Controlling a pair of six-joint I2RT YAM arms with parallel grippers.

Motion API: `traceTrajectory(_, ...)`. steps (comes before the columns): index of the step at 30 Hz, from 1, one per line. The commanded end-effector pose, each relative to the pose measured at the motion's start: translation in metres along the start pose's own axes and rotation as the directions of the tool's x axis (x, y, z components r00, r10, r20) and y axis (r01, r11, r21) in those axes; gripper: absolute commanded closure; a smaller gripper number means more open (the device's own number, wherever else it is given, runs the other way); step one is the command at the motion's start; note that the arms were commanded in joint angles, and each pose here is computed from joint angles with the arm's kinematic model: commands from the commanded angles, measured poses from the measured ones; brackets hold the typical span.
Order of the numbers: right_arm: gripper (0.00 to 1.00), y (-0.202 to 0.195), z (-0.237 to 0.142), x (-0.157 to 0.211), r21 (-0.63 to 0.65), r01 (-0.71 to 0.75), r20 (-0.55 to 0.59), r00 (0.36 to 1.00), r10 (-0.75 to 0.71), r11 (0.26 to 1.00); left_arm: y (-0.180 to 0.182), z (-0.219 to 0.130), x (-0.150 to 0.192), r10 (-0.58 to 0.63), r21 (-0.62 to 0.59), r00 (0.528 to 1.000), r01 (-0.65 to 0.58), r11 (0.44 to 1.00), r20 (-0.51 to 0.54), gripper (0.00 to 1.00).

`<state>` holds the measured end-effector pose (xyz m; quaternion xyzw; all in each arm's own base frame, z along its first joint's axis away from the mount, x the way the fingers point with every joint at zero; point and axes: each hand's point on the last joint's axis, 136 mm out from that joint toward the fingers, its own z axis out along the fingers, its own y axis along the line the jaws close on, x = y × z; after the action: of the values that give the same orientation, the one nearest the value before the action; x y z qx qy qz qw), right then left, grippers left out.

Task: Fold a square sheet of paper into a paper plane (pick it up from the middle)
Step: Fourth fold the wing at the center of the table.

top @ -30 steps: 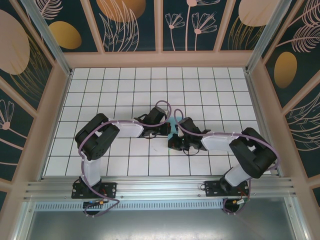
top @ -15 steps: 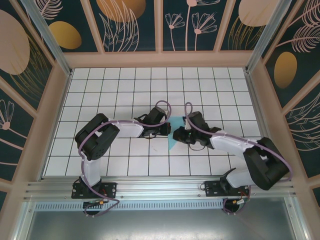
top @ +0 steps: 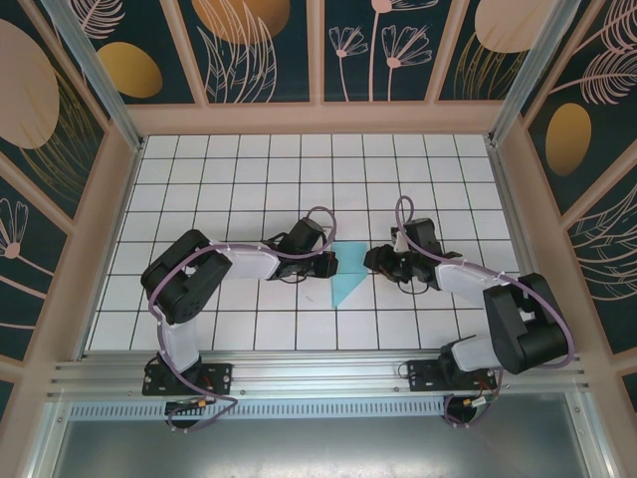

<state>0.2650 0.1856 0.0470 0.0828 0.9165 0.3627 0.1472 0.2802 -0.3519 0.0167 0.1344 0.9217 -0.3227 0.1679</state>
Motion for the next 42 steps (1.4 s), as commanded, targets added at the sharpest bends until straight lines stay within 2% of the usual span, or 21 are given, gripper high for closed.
traceTrajectory(1, 0.58, 0.002, 0.006, 0.01, -0.046, -0.01, -0.038, 0.999, 0.009, 0.999, 0.008, -0.001, 0.017, -0.023, -0.023, 0.998, 0.021, 1.0, -0.051, 0.95)
traceTrajectory(13, 0.58, 0.001, 0.02, 0.02, -0.052, -0.035, -0.087, 0.996, 0.03, 0.998, 0.009, 0.001, 0.016, -0.026, -0.027, 0.998, 0.024, 0.999, -0.052, 0.94)
traceTrajectory(24, 0.59, 0.016, 0.014, 0.014, -0.101, -0.032, -0.059, 0.998, 0.026, 0.994, 0.01, 0.001, 0.017, -0.028, -0.03, 0.998, 0.026, 0.999, -0.053, 0.94)
traceTrajectory(33, 0.57, 0.001, 0.008, 0.015, -0.056, -0.131, 0.012, 0.991, 0.132, 0.99, 0.014, -0.002, 0.013, -0.041, -0.057, 0.999, 0.039, 0.998, -0.032, 0.94)
traceTrajectory(42, 0.6, 0.009, 0.011, 0.016, -0.121, -0.145, 0.002, 0.989, 0.146, 0.982, 0.012, -0.001, 0.013, -0.043, -0.045, 0.999, 0.041, 0.998, -0.034, 0.94)
